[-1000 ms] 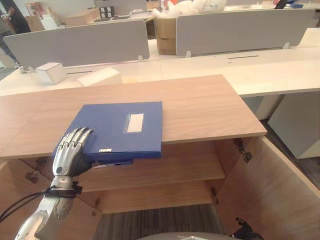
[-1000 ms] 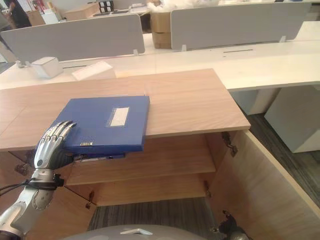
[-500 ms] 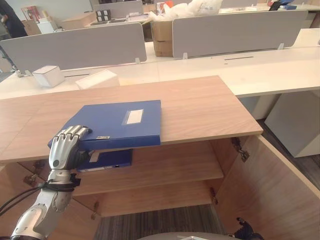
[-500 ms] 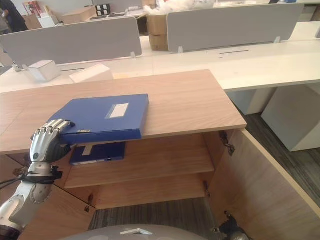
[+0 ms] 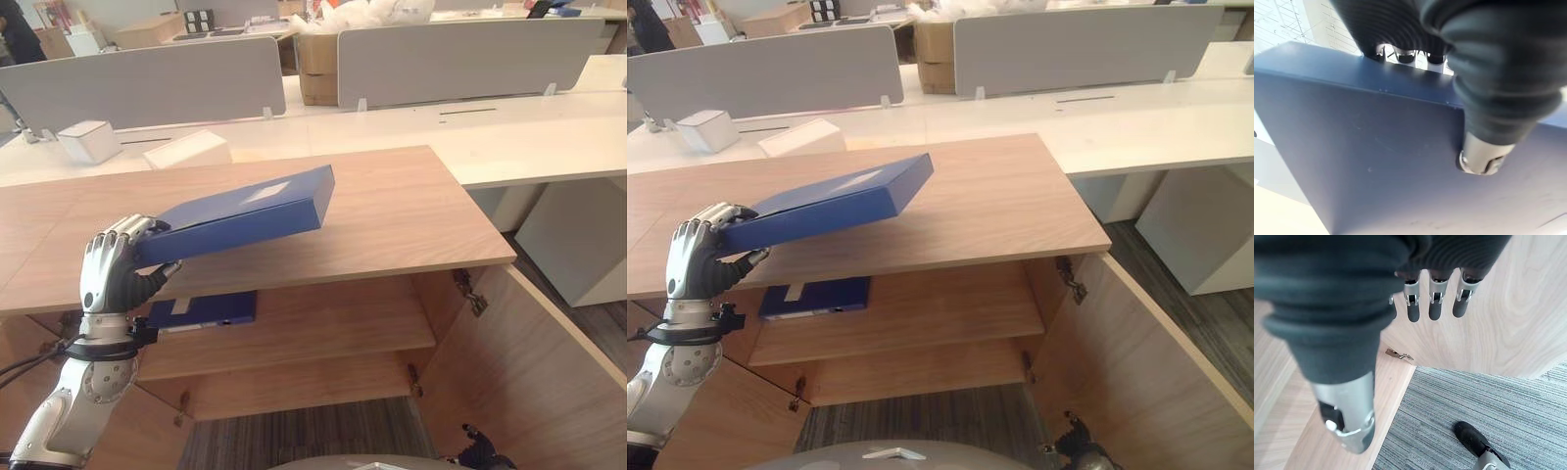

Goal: Put the empty folder in the office cabinet

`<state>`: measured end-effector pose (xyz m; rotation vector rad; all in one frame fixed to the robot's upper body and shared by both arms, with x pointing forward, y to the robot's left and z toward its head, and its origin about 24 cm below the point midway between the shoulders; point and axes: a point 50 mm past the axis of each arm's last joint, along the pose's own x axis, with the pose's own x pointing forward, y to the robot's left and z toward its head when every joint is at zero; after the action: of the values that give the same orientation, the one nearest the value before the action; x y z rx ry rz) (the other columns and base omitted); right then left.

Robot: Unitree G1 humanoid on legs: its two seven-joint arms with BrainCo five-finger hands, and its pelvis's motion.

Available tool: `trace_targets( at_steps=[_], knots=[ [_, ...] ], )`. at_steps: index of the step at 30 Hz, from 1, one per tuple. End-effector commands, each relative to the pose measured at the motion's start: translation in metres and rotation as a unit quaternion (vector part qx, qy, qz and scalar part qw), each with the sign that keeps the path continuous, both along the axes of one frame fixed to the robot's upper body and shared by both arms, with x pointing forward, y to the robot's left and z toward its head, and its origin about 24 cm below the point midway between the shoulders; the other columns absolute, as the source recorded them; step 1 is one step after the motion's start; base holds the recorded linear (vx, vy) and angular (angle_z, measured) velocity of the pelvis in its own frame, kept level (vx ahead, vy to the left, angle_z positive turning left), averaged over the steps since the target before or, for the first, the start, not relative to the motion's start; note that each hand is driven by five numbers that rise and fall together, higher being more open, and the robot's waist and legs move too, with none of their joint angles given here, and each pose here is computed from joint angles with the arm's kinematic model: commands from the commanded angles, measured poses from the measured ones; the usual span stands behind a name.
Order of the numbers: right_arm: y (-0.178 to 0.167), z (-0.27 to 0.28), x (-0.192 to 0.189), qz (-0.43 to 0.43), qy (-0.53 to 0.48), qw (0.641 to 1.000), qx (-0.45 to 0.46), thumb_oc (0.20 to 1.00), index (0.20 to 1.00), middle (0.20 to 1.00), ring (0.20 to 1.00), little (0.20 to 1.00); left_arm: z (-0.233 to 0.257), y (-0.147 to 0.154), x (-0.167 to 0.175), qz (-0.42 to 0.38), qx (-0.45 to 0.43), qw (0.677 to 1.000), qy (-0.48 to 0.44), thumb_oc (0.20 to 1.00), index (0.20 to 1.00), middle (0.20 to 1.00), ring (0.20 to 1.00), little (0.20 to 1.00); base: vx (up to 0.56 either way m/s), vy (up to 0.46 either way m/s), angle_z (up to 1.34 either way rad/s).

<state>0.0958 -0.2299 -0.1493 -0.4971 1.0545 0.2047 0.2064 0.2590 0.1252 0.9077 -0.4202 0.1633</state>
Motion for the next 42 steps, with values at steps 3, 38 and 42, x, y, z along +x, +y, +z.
trace_targets(
  at_steps=[3,38,42],
  knots=[
    [0.003,0.028,0.061,0.038,-0.112,0.993,0.026,1.0,1.0,1.0,1.0,1.0,0.067,-0.008,0.003,-0.145,-0.179,0.963,-0.136,0.2,0.2,0.2,0.2,0.2,-0.01,0.03,-0.11],
    [0.052,0.247,0.116,0.297,-0.323,0.763,0.475,1.0,1.0,1.0,1.0,1.0,0.037,-0.029,0.0,-0.405,-0.465,0.787,0.009,0.2,0.2,0.2,0.2,0.2,-0.02,0.037,-0.06],
    [0.049,0.271,0.12,0.275,-0.384,0.724,0.503,1.0,1.0,1.0,1.0,1.0,0.036,-0.022,-0.003,-0.393,-0.473,0.789,-0.004,0.2,0.2,0.2,0.2,0.2,0.0,0.0,-0.01]
  ],
)
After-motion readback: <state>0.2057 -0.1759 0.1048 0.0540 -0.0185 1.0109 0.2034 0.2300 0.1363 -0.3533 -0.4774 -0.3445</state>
